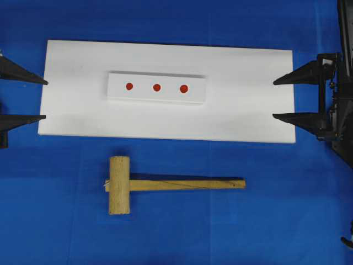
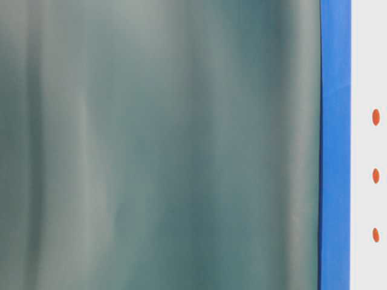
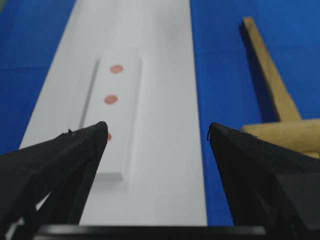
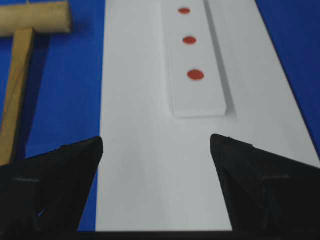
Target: Hit the mark with a hammer.
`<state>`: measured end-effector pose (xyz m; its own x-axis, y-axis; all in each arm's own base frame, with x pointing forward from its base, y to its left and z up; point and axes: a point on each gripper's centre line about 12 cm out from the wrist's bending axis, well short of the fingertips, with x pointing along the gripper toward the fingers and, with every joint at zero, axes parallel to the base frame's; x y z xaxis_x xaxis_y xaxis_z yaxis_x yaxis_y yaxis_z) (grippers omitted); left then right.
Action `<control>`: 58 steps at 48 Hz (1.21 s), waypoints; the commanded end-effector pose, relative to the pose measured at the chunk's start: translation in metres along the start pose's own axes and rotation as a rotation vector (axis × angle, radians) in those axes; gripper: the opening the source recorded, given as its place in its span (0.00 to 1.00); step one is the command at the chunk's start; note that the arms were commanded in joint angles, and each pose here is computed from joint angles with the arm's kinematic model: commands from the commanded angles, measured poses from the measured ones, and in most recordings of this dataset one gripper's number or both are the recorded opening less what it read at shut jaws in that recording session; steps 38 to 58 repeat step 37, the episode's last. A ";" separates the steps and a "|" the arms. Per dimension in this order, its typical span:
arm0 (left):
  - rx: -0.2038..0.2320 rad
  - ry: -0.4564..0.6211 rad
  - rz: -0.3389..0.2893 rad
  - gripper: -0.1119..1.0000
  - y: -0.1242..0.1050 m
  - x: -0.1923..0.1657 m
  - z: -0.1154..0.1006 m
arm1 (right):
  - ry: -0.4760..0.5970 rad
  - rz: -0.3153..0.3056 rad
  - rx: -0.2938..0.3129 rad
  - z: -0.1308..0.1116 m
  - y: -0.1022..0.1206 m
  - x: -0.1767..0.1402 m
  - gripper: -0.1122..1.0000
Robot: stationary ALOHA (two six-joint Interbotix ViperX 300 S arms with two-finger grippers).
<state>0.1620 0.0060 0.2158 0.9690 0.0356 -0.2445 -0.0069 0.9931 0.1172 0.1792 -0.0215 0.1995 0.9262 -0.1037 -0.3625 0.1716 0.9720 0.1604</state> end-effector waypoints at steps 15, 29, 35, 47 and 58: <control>-0.001 -0.006 -0.001 0.82 0.000 0.001 -0.001 | -0.028 0.005 -0.002 0.003 0.000 -0.004 0.77; -0.010 -0.005 -0.001 0.82 0.000 0.000 -0.001 | -0.028 0.005 -0.002 0.003 0.000 -0.004 0.77; -0.013 -0.003 -0.001 0.82 0.000 0.000 -0.001 | -0.028 0.005 -0.002 0.003 0.000 -0.004 0.77; -0.013 -0.002 -0.001 0.82 0.000 0.000 -0.002 | -0.028 0.005 -0.002 0.003 0.000 -0.004 0.77; -0.013 -0.002 -0.001 0.82 0.000 0.000 -0.002 | -0.028 0.005 -0.002 0.003 0.000 -0.004 0.77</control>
